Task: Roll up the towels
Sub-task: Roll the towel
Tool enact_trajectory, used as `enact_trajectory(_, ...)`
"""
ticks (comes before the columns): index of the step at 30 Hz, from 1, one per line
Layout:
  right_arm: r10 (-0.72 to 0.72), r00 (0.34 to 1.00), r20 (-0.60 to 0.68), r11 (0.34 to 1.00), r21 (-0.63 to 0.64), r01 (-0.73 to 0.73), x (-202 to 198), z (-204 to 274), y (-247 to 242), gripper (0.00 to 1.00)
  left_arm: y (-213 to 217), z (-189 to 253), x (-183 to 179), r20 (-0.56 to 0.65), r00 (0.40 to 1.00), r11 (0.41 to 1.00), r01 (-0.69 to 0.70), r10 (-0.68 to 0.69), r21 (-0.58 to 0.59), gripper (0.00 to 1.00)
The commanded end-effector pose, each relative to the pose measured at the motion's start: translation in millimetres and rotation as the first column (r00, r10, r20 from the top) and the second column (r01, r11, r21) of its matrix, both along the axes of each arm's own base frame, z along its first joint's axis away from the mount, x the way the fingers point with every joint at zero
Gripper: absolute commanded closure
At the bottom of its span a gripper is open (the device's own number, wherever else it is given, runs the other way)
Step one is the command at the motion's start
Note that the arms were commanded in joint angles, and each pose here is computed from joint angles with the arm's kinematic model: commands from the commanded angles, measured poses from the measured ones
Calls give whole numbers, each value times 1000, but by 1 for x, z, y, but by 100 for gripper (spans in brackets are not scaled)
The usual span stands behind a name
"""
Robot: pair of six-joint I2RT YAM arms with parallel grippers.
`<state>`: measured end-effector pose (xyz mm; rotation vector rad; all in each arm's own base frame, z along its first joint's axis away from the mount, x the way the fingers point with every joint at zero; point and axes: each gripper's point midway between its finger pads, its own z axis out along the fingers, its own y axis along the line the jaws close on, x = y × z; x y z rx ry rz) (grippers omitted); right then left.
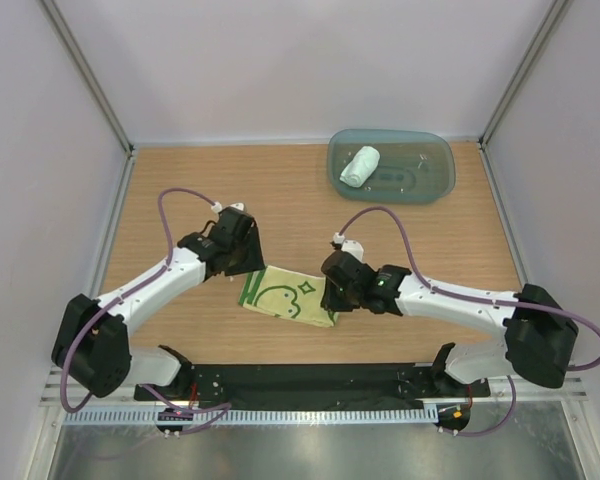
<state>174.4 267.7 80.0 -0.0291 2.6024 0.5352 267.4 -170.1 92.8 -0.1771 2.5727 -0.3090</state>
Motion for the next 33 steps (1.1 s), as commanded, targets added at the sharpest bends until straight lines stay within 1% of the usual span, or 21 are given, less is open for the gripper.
enact_trajectory(1, 39, 999, -10, 996, 86, -38, 1, -7, 19, 82, -1, 23, 5, 51, 999, 1000, 1, 0, -20, 47)
enact_trajectory(6, -19, 997, -72, 999, 27, 21, -15, -40, -7, 84, -8, 32, 3, 73, 997, 999, 41, -39, -23, 49)
enact_trajectory(11, -21, 995, -100, 1000, 16, 23, -22, -50, -12, 84, -20, 47, 5, 118, 990, 997, 73, -74, 7, 49)
enact_trajectory(14, 10, 998, -68, 1000, 28, -8, -15, -36, -5, 84, -32, 61, 5, 161, 982, 994, 93, -101, 55, 50)
enact_trajectory(15, 13, 999, -44, 999, 39, -12, -9, -22, 0, 83, -35, 65, 5, 175, 979, 993, 95, -107, 73, 50)
enact_trajectory(16, 1, 1000, -9, 999, 41, -1, -1, -11, -1, 81, -46, 68, -1, 193, 971, 987, 127, -144, 99, 49)
enact_trajectory(17, -6, 1000, 16, 999, 46, 5, 5, -1, -1, 80, -48, 78, 2, 226, 963, 983, 116, -146, 139, 49)
enact_trajectory(18, -8, 998, 59, 998, 56, 4, 12, 21, -3, 75, -52, 78, 2, 234, 957, 975, 129, -171, 182, 49)
enact_trajectory(19, -63, 995, 81, 997, 46, 59, 28, 30, -16, 73, -69, 80, -10, 247, 939, 959, 188, -239, 210, 49)
enact_trajectory(20, -88, 992, 92, 996, 41, 84, 36, 38, -24, 71, -76, 81, -13, 260, 929, 950, 204, -264, 236, 49)
enact_trajectory(21, -113, 988, 103, 993, 27, 111, 43, 49, -38, 67, -84, 81, -14, 275, 917, 937, 212, -289, 276, 49)
enact_trajectory(22, -145, 984, 107, 989, 18, 144, 51, 52, -50, 65, -93, 80, -19, 278, 909, 929, 231, -312, 288, 49)
enact_trajectory(23, -219, 970, 105, 976, 8, 220, 67, 55, -73, 64, -107, 78, -32, 273, 894, 914, 273, -356, 300, 50)
enact_trajectory(24, -237, 966, 100, 971, -15, 239, 70, 56, -87, 64, -114, 73, -34, 259, 894, 905, 278, -366, 322, 50)
enact_trajectory(25, -256, 962, 98, 966, -20, 259, 74, 59, -98, 63, -121, 69, -39, 252, 900, 912, 274, -356, 306, 50)
enact_trajectory(26, -280, 955, 94, 959, -24, 283, 79, 62, -109, 63, -134, 65, -49, 244, 891, 903, 303, -382, 305, 51)
enact_trajectory(27, -318, 944, 90, 946, -39, 323, 85, 64, -127, 62, -141, 66, -52, 246, 889, 901, 306, -386, 308, 51)
enact_trajectory(29, -354, 930, 97, 933, -39, 358, 89, 70, -142, 62, -154, 49, -59, 208, 894, 887, 316, -397, 337, 51)
enact_trajectory(32, -385, 918, 92, 921, -23, 388, 91, 74, -158, 62, -181, 30, -75, 160, 874, 846, 376, -460, 379, 51)
enact_trajectory(33, -394, 916, 78, 918, -19, 396, 90, 72, -162, 61, -193, 25, -86, 149, 857, 825, 407, -493, 391, 51)
